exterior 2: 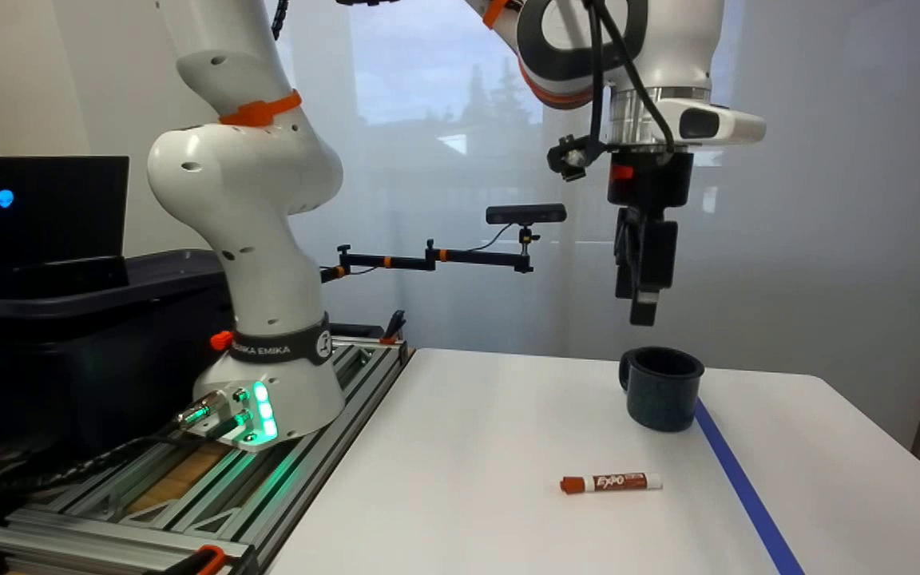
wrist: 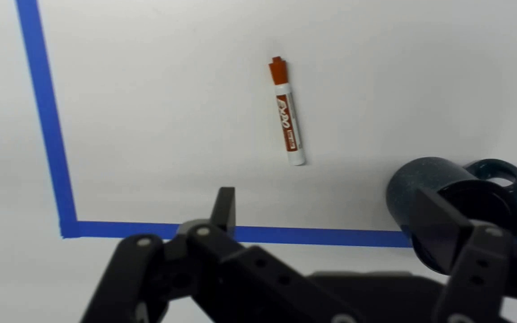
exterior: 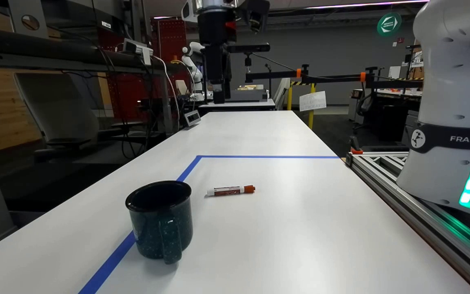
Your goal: Remove the marker from the cup
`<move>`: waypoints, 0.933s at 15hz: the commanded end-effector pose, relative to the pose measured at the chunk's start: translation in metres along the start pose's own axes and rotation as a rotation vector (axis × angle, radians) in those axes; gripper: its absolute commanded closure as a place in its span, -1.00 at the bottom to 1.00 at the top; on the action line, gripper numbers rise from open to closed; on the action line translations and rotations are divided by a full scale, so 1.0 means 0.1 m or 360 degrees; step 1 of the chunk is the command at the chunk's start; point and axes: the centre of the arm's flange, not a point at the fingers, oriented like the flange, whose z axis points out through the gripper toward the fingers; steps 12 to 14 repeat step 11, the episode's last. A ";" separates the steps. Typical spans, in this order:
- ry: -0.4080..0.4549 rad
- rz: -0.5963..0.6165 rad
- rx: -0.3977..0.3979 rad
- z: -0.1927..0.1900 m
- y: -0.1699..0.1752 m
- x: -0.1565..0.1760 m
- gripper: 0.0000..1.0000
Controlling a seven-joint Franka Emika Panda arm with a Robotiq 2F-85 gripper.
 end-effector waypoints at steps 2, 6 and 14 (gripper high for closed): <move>0.0012 0.0005 -0.0010 -0.04 0.00 -0.01 -1.00; -0.0014 0.0010 -0.0005 0.03 0.01 0.00 -1.00; -0.0014 0.0010 -0.0005 0.03 0.01 0.00 -1.00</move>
